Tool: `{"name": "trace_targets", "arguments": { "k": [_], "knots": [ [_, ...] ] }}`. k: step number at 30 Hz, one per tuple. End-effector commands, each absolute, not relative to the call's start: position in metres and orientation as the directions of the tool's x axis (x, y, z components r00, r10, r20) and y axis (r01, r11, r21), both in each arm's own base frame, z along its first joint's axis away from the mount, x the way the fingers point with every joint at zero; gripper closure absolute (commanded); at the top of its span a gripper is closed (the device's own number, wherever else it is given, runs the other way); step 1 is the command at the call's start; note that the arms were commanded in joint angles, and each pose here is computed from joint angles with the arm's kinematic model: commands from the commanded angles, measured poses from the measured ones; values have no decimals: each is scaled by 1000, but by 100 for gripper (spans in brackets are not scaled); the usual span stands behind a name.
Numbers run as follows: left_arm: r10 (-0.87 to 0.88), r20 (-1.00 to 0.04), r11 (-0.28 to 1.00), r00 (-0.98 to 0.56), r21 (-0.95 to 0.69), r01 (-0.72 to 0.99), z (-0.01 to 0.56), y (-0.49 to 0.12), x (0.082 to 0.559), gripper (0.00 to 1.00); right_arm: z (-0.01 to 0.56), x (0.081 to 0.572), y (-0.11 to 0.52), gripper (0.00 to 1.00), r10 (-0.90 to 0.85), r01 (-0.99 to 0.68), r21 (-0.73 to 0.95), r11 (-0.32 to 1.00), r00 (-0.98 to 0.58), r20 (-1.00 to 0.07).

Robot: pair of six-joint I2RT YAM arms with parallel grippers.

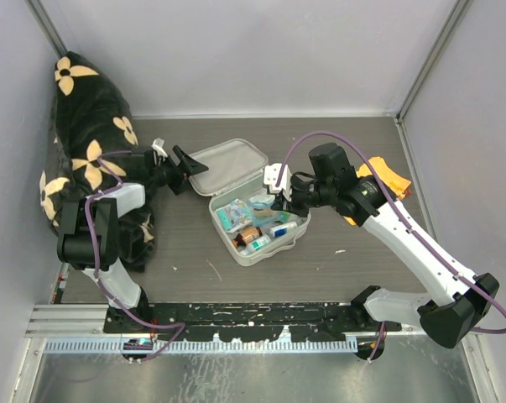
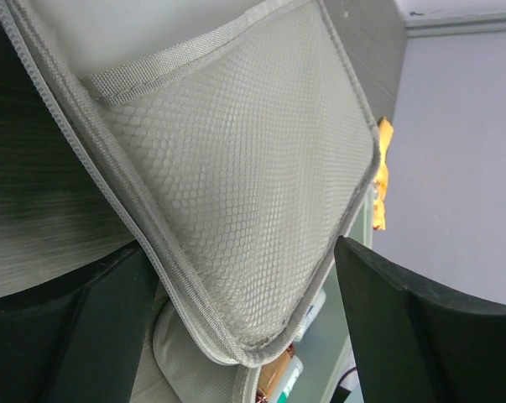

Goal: Organize the medicine kit

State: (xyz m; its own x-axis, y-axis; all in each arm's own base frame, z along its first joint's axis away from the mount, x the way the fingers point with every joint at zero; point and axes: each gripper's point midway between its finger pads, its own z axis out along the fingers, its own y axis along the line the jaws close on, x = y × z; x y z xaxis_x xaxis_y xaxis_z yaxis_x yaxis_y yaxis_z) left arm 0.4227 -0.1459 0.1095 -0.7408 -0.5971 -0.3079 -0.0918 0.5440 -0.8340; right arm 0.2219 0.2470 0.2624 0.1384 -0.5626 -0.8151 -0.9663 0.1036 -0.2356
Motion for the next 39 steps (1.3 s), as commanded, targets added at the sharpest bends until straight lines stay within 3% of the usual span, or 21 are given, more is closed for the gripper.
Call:
{"name": "trace_targets", "arguments": {
  "k": [1, 8, 23, 39],
  "knots": [
    [-590, -397, 474, -703, -875, 96, 160, -152, 432, 19, 279, 227, 249, 99, -527, -951, -281, 127, 176, -832],
    [-559, -472, 422, -681, -870, 257, 202, -161, 430, 25, 285, 229, 251, 99, -515, -951, -281, 129, 178, -838],
    [-484, -617, 371, -620, -787, 493, 263, -172, 420, 25, 329, 255, 259, 99, -484, -925, -319, 208, 186, -855],
    [-337, -795, 444, -504, -607, 659, 307, -194, 401, 21, 389, 283, 265, 99, -431, -856, -433, 282, 290, -854]
  ]
}}
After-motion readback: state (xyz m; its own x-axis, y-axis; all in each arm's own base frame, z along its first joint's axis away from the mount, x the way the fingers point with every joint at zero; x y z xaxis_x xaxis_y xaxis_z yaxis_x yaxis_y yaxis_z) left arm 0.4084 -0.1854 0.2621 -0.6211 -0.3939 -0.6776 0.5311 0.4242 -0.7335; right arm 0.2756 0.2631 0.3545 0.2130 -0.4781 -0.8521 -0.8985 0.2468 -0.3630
